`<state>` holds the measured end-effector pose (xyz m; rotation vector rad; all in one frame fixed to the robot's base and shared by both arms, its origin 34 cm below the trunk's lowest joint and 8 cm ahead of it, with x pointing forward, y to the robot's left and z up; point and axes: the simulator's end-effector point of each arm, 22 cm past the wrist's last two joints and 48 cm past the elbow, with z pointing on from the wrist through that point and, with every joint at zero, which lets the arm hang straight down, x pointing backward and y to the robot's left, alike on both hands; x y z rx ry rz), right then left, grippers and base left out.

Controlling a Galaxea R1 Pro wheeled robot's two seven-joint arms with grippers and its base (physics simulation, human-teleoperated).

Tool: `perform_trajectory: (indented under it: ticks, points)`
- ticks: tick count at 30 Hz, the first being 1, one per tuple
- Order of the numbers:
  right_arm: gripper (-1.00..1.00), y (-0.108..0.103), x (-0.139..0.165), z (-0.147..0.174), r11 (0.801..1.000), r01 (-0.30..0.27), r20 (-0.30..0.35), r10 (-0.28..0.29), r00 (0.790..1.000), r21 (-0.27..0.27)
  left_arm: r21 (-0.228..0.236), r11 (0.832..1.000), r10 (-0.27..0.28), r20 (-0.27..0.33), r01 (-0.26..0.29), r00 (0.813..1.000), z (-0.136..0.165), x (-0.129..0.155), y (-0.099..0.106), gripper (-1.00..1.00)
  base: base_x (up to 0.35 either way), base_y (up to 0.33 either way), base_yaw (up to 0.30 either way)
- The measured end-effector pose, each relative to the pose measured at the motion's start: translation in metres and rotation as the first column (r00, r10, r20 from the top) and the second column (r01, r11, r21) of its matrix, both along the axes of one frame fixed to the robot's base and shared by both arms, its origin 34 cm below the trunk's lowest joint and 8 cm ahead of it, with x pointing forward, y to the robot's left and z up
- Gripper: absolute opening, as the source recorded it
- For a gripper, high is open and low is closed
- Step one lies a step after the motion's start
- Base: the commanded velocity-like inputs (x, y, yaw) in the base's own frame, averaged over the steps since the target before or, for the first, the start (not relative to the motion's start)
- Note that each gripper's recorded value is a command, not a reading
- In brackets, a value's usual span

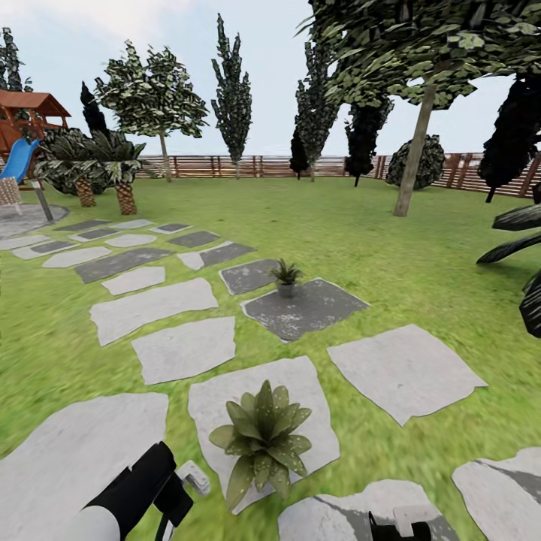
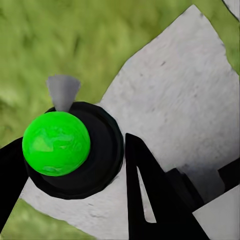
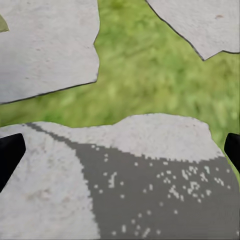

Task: Pick up the pesticide atomizer in the garden and spray insectifuge to fully cover both potted plants in the garden.

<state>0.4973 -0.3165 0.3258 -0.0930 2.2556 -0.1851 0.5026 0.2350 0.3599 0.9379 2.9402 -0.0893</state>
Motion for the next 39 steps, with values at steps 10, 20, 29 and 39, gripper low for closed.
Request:
perform_trajectory:
  ticks: [10, 20, 29, 39]
  points:
    - [1.0, 0.0, 0.0, 0.0, 1.0, 0.0, 0.0, 0.0, 1.0, 0.0, -0.001, 1.0, -0.004, -0.001, 0.004, 1.0, -0.001, -0.001, -0.003, -1.0, -0.088, 0.215, -0.101]
    - [1.0, 0.0, 0.0, 0.0, 1.0, 0.0, 0.001, 0.0, 1.0, 0.0, 0.059, 0.998, 0.002, 0.057, -0.006, 0.998, 0.0, 0.012, 0.003, -1.0, -0.007, 0.029, -0.174]
    - [1.0, 0.0, 0.0, 0.0, 1.0, 0.0, 0.0, 0.0, 1.0, 0.0, 0.057, 0.998, 0.004, 0.055, -0.007, 0.998, 0.0, 0.012, 0.003, -1.0, 0.028, 0.231, -0.002]
    - [1.0, 0.0, 0.001, 0.001, 1.0, 0.0, 0.002, 0.0, 1.0, 0.0, 0.018, 1.0, -0.012, 0.057, 0.011, 0.998, 0.001, 0.011, -0.027, -1.0, 0.092, 0.087, -0.109]
